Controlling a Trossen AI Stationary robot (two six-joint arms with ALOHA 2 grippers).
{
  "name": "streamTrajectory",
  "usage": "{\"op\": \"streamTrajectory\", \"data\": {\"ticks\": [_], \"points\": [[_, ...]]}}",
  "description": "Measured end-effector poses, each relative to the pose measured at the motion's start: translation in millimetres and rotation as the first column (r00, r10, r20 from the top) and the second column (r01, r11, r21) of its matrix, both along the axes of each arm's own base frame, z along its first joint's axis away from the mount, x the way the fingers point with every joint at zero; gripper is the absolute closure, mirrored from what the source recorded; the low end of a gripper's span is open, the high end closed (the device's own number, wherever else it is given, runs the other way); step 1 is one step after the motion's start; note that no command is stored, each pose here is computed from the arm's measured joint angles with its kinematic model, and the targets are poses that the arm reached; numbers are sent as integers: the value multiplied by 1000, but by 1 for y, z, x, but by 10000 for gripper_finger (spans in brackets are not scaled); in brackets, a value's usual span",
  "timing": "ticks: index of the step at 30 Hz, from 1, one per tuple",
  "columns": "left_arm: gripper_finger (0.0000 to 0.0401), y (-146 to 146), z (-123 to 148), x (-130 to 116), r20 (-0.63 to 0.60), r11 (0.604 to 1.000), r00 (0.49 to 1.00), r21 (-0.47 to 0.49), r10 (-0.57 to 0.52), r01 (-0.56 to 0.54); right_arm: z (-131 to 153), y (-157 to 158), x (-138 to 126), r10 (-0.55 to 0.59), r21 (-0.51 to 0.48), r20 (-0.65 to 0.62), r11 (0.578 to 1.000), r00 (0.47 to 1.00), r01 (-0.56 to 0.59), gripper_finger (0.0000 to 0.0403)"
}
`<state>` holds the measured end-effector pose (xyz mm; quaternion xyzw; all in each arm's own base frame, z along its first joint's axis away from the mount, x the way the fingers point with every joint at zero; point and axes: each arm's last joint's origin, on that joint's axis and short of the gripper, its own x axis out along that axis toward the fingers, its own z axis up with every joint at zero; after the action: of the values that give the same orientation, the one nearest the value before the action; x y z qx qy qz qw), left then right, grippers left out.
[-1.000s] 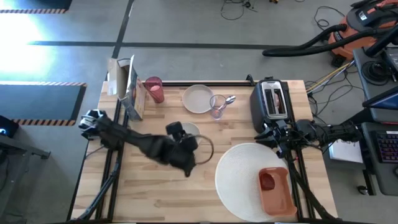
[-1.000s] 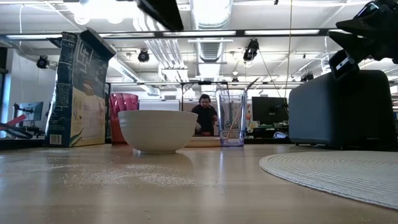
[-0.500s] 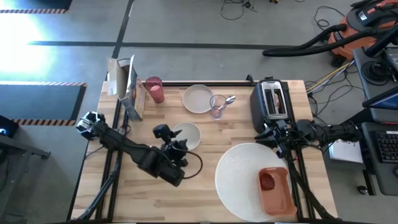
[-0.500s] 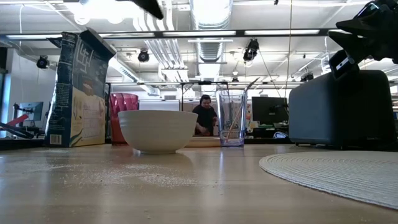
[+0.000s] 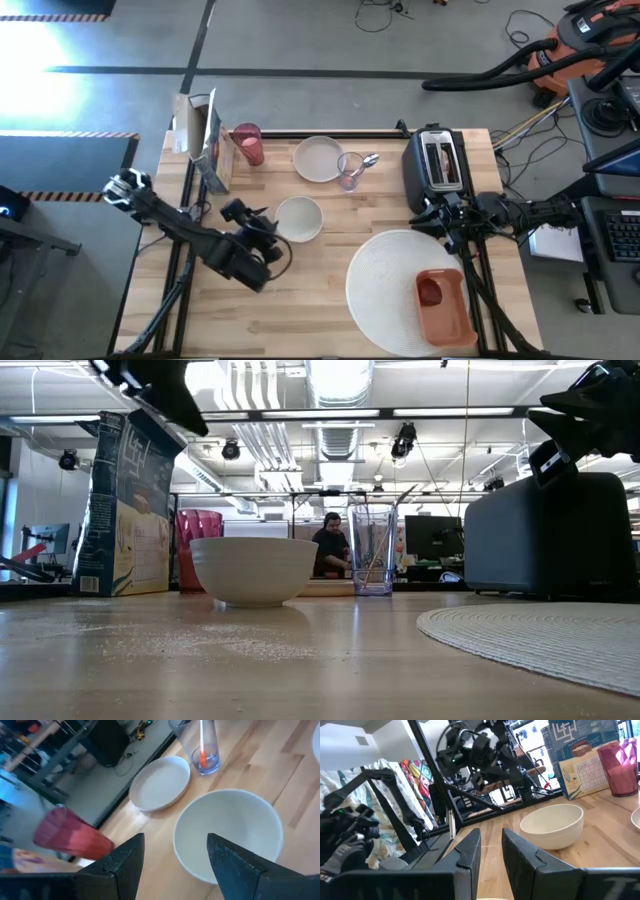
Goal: Arrange a breakfast setting
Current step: Move the tablemat to the center of the table
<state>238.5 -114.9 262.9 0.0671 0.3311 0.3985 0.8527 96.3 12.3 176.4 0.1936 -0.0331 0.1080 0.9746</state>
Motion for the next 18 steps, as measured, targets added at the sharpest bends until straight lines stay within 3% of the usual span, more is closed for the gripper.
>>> {"op": "streamTrajectory", "data": {"ticks": [6,10,14,18], "points": [[202,18,-13,-29,129,994,991,-102,-38,51,0,0,0,0,0,1,1000,1000,0,335],[202,22,-14,-39,210,970,966,-155,-153,187,0,0,0,0,0,1,1000,1000,0,335],[202,21,-17,-41,327,910,888,-149,-323,386,0,0,0,0,0,1,1000,1000,0,335],[202,26,-21,-44,406,863,809,-86,-425,497,0,0,0,0,0,1,1000,1000,0,335]]}}
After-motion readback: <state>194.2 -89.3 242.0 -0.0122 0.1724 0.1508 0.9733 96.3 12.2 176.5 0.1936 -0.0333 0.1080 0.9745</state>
